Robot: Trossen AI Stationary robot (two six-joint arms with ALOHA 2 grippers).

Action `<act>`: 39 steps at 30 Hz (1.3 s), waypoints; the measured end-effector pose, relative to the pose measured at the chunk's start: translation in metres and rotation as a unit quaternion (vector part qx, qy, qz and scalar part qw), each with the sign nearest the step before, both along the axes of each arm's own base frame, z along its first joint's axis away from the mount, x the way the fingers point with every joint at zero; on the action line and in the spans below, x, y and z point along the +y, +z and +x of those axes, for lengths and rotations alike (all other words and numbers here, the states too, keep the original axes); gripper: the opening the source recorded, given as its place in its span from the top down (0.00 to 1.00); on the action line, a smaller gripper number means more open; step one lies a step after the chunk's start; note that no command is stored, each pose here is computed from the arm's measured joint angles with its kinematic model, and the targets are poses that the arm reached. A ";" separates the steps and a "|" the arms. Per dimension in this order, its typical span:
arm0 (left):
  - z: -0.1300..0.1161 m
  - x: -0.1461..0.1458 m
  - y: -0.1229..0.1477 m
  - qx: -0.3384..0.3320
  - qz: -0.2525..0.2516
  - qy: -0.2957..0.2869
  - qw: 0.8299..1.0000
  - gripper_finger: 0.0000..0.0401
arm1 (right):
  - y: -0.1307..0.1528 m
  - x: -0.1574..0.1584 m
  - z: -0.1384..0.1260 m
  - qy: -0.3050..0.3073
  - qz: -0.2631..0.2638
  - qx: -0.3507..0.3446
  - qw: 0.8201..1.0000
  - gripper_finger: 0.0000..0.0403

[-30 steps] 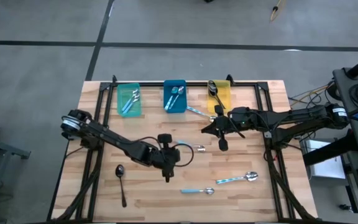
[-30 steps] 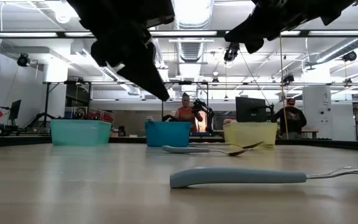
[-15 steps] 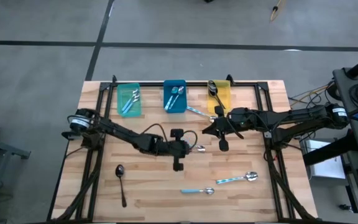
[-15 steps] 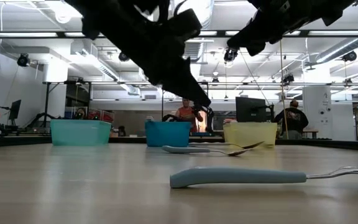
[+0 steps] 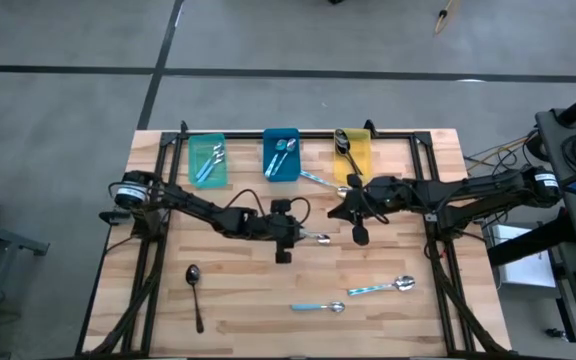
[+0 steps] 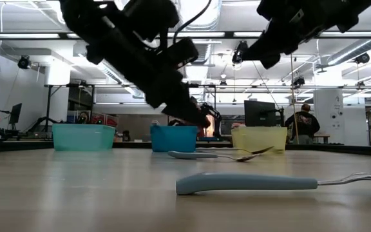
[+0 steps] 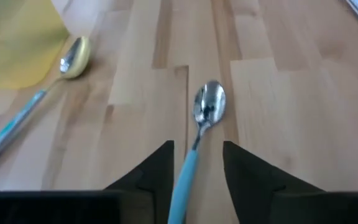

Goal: Sort silverware by color (type)
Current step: Put the blue spoon into the green bin

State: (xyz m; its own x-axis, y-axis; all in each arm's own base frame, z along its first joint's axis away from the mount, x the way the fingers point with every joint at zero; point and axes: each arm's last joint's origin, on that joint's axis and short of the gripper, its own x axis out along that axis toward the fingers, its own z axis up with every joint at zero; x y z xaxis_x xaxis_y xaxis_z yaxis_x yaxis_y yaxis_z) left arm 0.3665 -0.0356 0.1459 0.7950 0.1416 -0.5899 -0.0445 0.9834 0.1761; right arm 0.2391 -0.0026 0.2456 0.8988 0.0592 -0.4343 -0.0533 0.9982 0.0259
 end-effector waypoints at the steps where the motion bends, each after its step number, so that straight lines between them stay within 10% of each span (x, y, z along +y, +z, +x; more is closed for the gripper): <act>1: -0.002 0.000 -0.003 0.000 0.000 0.000 1.000 0.69 | -0.002 0.000 -0.001 -0.002 0.004 0.004 1.000 0.98; 39: -0.013 0.018 -0.035 -0.067 -0.026 -0.002 0.997 0.65 | -0.036 0.001 -0.011 -0.039 0.077 0.033 0.996 0.98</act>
State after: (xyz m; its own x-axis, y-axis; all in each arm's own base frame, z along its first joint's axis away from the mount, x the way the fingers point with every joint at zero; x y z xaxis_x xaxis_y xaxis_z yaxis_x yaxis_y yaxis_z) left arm 0.3537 -0.0172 0.1105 0.8677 0.1103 -0.4846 -0.0599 0.9912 0.1185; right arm 0.2277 -0.0019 0.2096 0.8727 0.0602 -0.4845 0.0318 0.9832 0.1795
